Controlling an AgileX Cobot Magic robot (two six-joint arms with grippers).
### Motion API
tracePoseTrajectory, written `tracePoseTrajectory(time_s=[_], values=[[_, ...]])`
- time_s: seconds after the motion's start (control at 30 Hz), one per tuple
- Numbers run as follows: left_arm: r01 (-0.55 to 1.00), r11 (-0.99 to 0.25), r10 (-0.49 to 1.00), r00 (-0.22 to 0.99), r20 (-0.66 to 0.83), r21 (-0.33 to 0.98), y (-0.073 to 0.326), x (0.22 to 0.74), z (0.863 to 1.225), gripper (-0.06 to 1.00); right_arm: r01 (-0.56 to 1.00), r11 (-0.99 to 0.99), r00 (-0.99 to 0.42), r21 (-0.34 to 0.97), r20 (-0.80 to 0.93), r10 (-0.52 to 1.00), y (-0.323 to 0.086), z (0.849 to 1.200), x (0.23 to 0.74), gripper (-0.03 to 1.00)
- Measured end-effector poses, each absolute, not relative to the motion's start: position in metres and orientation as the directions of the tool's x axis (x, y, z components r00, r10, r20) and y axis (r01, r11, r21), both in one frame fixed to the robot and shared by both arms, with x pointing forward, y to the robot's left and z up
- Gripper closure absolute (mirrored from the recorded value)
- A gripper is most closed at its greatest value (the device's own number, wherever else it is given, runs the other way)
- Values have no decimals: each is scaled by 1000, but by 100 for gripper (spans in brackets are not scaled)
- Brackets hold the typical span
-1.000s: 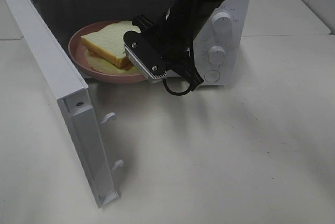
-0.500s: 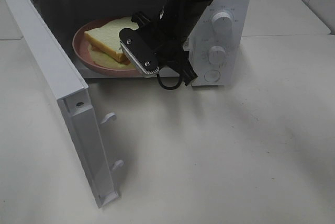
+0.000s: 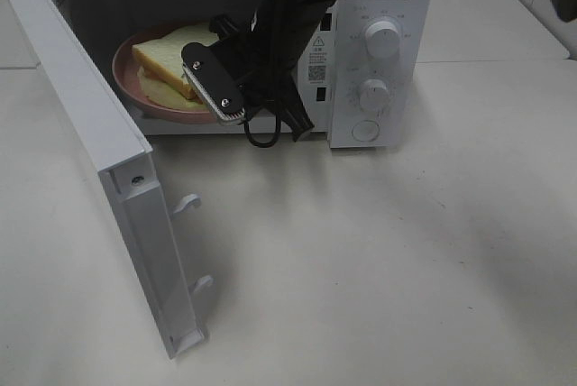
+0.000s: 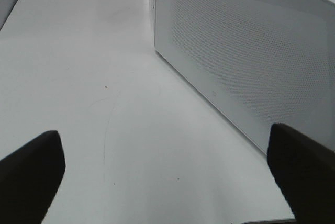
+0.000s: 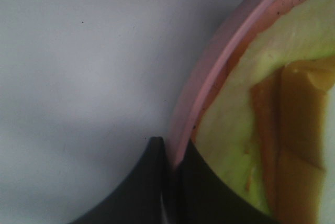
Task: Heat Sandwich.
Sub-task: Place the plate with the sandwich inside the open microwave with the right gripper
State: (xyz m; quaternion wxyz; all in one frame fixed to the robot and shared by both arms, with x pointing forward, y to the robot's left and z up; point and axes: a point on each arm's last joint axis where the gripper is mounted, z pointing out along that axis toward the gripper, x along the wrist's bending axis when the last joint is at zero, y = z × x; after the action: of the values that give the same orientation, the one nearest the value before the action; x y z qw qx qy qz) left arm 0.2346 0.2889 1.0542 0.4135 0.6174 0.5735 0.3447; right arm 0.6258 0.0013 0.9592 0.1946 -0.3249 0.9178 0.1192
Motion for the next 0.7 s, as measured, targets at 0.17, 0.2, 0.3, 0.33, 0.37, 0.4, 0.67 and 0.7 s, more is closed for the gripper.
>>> tracePoseTrajectory(time_s=[0.17, 0.2, 0.3, 0.33, 0.37, 0.4, 0.67, 0.7], values=[[423, 0, 993, 104, -49, 906, 289, 235, 1054, -5, -631, 771, -720, 84, -434, -542, 7, 952, 634, 89], [423, 0, 993, 104, -49, 906, 289, 235, 1054, -5, -627, 775, -721, 79, -436, -539, 8, 951, 635, 89], [423, 0, 993, 104, -49, 906, 289, 235, 1054, -5, -615, 785, -724, 67, -443, -529, 12, 949, 639, 89], [423, 0, 993, 104, -49, 906, 289, 235, 1054, -5, -610, 789, -726, 67, -446, -524, 13, 948, 640, 89], [423, 0, 993, 104, -49, 906, 289, 235, 1054, -5, -607, 792, -729, 66, -444, -521, 14, 947, 641, 89], [423, 0, 993, 104, -49, 906, 289, 235, 1054, -5, -607, 792, -729, 66, -444, -521, 14, 947, 641, 89], [423, 0, 993, 104, -49, 906, 289, 235, 1054, -5, -595, 802, -729, 52, -455, -511, 19, 946, 652, 89], [423, 0, 993, 104, -49, 906, 289, 235, 1054, -5, -595, 802, -728, 51, -458, -510, 20, 946, 653, 89]])
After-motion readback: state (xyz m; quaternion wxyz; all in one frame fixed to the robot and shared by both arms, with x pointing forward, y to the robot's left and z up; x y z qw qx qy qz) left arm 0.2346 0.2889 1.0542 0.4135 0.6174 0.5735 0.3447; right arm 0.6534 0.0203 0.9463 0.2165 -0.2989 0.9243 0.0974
